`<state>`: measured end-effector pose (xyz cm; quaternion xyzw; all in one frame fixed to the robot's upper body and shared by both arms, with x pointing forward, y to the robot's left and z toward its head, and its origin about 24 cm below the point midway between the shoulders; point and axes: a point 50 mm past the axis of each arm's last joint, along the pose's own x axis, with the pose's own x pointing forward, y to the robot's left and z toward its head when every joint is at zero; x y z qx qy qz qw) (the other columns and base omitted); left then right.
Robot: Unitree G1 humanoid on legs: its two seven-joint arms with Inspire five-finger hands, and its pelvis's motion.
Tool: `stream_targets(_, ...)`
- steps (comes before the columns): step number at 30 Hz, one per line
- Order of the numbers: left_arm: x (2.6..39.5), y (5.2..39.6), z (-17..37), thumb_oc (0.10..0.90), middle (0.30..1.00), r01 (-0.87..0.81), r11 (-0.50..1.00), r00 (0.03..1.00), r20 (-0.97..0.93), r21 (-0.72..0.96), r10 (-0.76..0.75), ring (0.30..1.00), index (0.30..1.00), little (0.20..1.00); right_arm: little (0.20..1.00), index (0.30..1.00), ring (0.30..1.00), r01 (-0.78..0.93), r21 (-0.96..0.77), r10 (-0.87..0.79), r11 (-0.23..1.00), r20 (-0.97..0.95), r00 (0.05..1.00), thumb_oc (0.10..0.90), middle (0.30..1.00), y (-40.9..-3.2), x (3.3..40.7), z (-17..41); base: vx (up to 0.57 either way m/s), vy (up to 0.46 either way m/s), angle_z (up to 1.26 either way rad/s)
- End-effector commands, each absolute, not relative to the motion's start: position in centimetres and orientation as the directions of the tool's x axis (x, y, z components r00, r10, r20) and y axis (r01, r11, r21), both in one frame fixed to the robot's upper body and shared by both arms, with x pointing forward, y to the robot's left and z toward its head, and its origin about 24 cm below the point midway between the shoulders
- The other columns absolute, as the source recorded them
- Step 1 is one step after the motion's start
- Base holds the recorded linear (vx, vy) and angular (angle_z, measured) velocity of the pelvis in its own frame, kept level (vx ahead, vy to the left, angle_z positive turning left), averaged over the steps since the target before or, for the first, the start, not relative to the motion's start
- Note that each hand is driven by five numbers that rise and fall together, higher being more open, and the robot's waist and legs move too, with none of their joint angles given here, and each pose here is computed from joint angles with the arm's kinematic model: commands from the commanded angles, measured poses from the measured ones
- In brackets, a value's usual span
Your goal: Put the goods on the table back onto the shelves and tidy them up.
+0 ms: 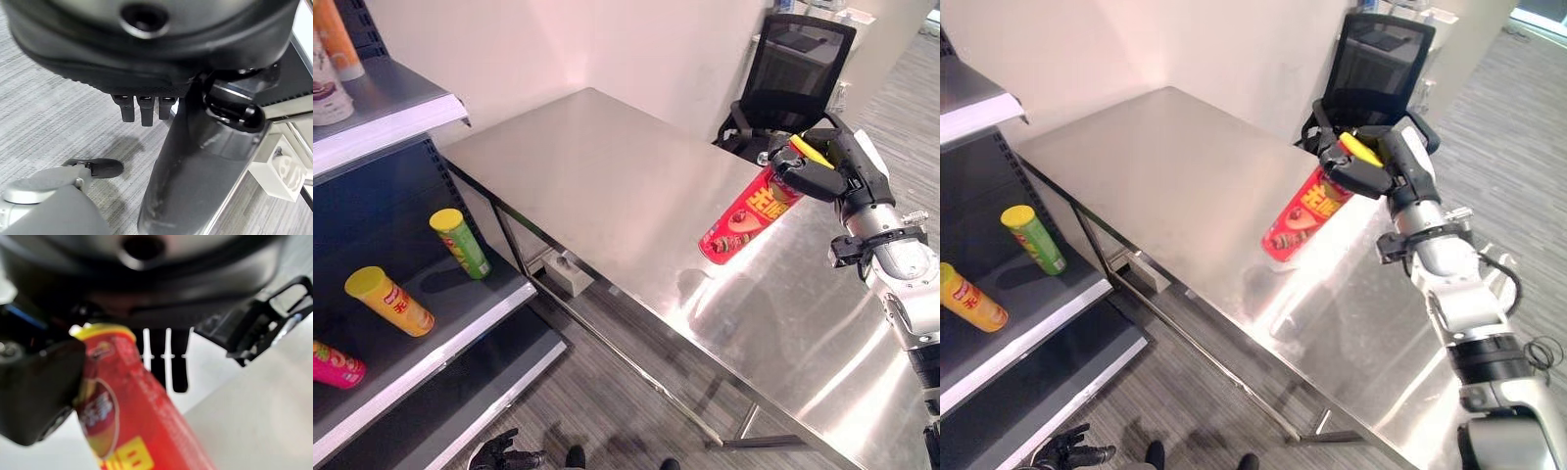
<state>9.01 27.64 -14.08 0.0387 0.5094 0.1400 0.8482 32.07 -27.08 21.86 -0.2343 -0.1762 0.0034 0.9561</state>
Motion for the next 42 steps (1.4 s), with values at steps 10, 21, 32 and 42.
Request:
stream_targets(10, 10.6, 25.8, -13.8, 0.8, 0.9, -0.097, 0.965, 0.546, -0.798, 0.243, 0.255, 0.9, 0.9, 0.9, 0.3, 0.3, 0.3, 0.145, -0.247, 0.172, 0.958, 0.901, 0.398, 0.4, 0.3, -24.7, 24.1, 34.4, -0.24, -0.078, 1.01)
stream_targets(21, 13.7, 23.6, -13.1, 0.8, 0.9, 0.02, 0.97, 0.629, -0.757, 0.241, 0.175, 0.9, 0.9, 0.9, 0.3, 0.3, 0.3, 0.138, -0.258, 0.154, 0.956, 0.843, 0.516, 0.4, 0.3, -24.8, 24.5, 31.3, -0.19, 0.333, 0.61)
stream_targets(32, 9.2, 28.8, -13.4, 0.8, 0.9, -0.1, 0.954, 0.487, -0.822, 0.284, 0.295, 0.9, 0.9, 0.9, 0.3, 0.3, 0.3, 0.072, -0.317, 0.247, 0.946, 0.846, 0.472, 0.4, 0.3, -22.7, 24.8, 32.2, -0.19, 0.091, -0.21)
stream_targets(42, 8.4, 26.0, -13.8, 0.8, 0.9, -0.073, 0.977, 0.519, -0.829, 0.199, 0.208, 0.9, 0.9, 0.9, 0.3, 0.3, 0.3, 0.102, -0.425, 0.34, 0.9, 0.827, 0.448, 0.4, 0.3, -22.1, 23.7, 33.1, -0.28, -0.076, 0.58)
